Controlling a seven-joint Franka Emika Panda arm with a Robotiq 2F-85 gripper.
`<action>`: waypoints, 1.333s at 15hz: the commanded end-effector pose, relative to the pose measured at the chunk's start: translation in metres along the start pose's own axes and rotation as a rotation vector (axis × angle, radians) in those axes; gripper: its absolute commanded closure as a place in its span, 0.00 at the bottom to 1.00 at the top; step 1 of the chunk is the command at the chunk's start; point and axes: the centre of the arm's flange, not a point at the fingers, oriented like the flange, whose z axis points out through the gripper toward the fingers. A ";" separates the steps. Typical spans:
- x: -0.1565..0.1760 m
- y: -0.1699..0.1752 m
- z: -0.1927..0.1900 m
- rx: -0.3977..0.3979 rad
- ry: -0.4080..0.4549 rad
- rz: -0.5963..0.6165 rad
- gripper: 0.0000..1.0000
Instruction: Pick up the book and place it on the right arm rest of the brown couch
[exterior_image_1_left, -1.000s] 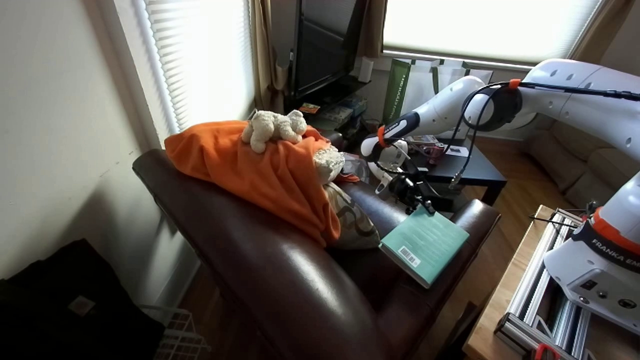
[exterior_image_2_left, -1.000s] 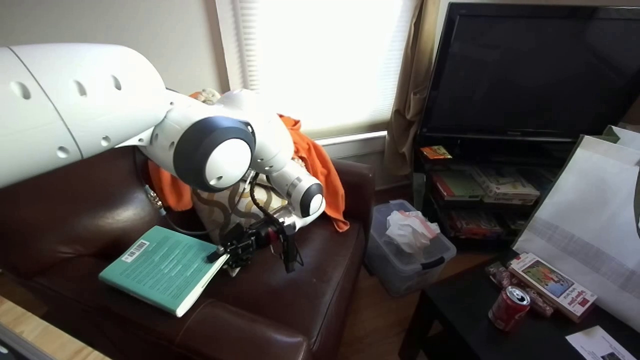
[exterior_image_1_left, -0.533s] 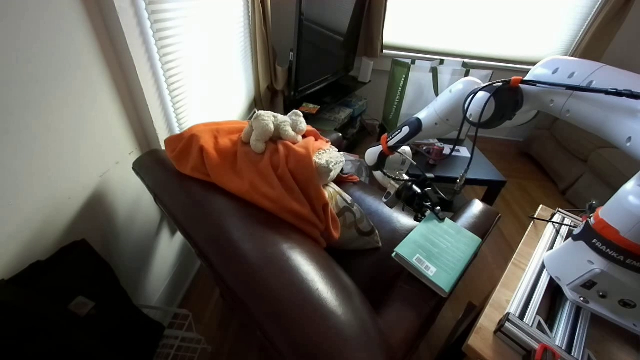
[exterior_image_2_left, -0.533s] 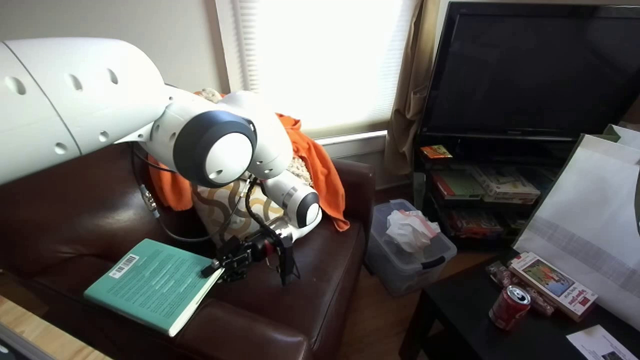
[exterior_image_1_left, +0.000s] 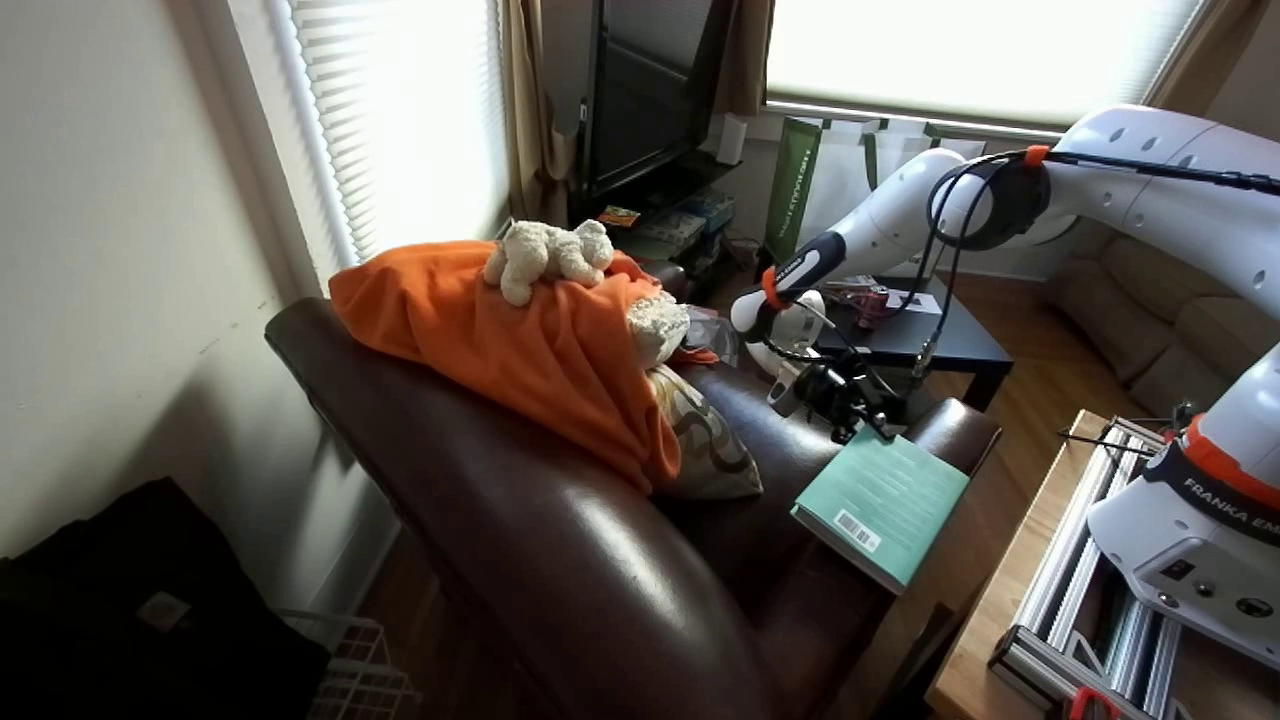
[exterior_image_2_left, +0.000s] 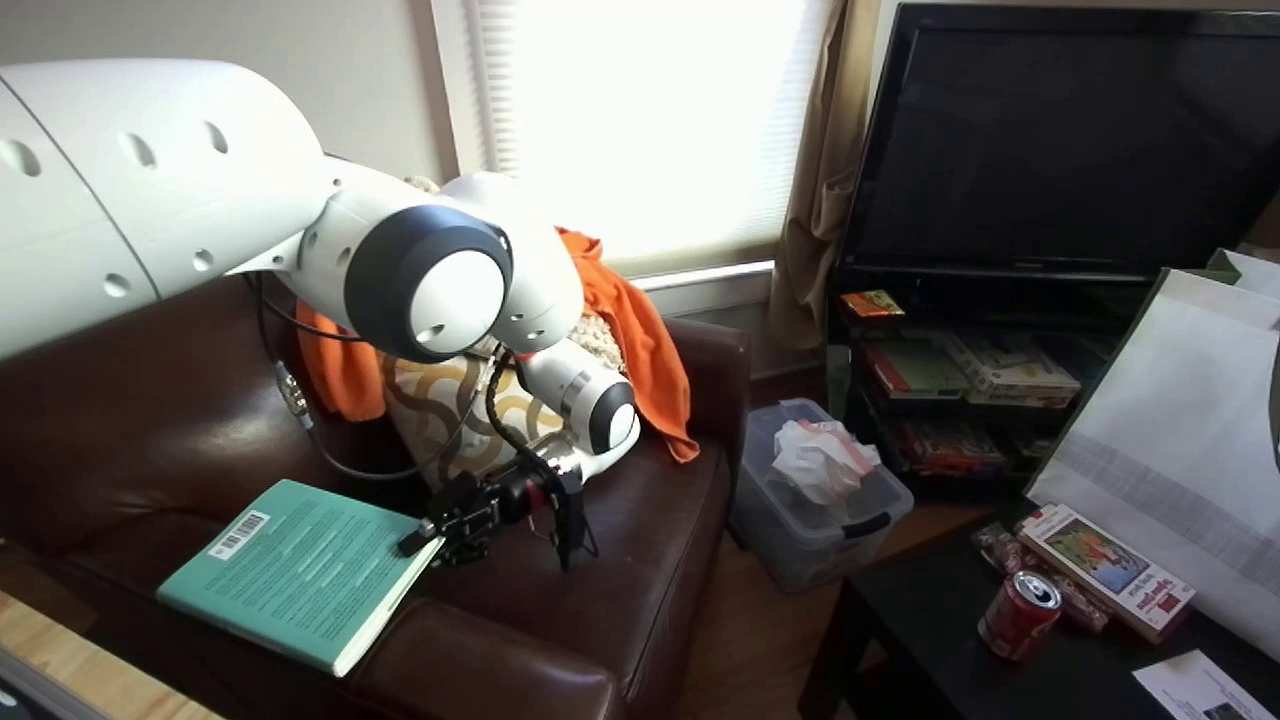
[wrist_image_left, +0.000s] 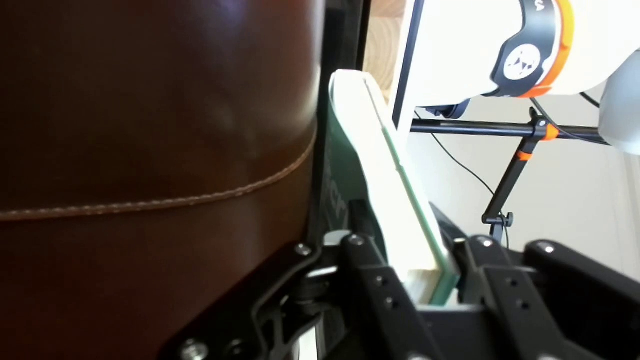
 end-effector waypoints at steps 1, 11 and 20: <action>0.004 -0.001 0.004 -0.003 -0.014 -0.003 0.93; 0.038 0.010 0.042 0.016 -0.143 0.033 0.93; 0.002 -0.011 0.027 -0.028 0.028 0.123 0.01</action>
